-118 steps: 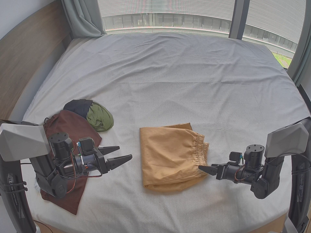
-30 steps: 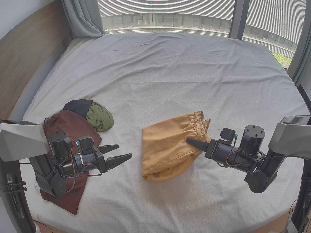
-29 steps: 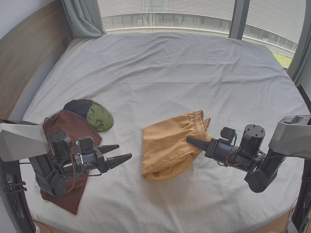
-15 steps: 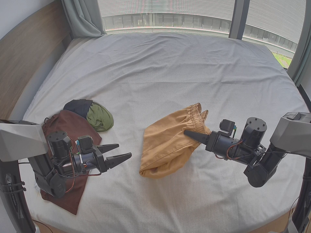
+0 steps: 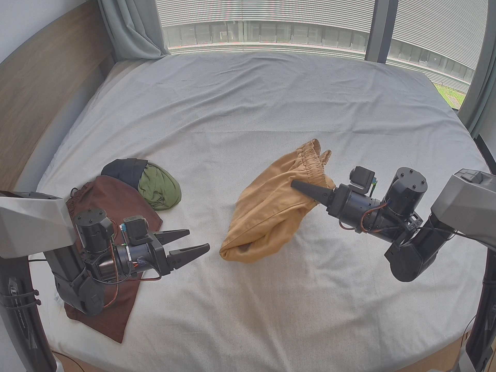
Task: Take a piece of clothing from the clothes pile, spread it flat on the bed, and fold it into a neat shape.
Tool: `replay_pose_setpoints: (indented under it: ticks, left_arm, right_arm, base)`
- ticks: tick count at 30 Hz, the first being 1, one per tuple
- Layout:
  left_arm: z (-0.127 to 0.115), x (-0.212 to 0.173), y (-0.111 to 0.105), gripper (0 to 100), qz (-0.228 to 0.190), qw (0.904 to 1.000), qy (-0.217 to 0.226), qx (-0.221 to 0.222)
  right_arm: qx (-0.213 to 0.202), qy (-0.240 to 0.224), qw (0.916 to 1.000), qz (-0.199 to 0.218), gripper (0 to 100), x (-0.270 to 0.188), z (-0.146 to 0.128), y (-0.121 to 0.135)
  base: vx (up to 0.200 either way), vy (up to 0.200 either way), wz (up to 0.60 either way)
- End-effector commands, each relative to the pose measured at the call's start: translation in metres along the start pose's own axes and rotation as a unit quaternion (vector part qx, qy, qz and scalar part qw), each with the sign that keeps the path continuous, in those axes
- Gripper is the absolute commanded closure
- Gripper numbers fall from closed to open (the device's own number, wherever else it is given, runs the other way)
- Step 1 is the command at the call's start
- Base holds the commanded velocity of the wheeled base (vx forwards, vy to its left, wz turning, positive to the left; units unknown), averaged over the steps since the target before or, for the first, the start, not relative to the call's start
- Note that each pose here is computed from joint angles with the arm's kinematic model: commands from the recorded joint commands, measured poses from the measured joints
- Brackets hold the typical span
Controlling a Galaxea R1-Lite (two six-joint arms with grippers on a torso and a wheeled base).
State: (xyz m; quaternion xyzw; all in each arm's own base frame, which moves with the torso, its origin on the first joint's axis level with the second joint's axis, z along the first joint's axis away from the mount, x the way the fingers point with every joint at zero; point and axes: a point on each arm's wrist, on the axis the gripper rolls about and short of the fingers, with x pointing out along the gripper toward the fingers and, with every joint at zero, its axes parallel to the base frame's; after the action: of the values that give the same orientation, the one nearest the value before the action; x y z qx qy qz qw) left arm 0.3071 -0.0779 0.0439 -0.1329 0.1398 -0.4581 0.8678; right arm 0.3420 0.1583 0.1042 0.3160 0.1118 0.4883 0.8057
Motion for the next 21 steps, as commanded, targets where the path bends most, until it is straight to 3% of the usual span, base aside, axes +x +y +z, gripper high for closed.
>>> replay_pose_setpoints:
  ticks: [1,12,17,21]
  left_arm:
    - [0.001,0.0,0.0,0,0.0,1.0,-0.001,0.001]
    - [0.0,0.0,0.0,0,-0.001,1.0,0.0,-0.001]
    - [0.0,0.0,0.0,0,-0.001,1.0,0.0,-0.001]
    - [0.0,0.0,0.0,0,-0.001,1.0,0.0,-0.001]
  right_arm:
    - [-0.006,-0.012,0.9998,0.013,100,0.012,0.006,-0.007]
    - [-0.008,-0.046,0.9983,0.034,100,0.04,0.023,-0.036]
    - [-0.006,-0.057,0.9978,0.032,100,0.057,0.028,-0.068]
    - [0.008,-0.048,0.9987,0.016,100,0.06,0.011,-0.093]
  base:
    - [0.0,0.0,0.0]
    - [0.0,0.0,0.0]
    - [0.0,0.0,0.0]
    - [0.0,0.0,0.0]
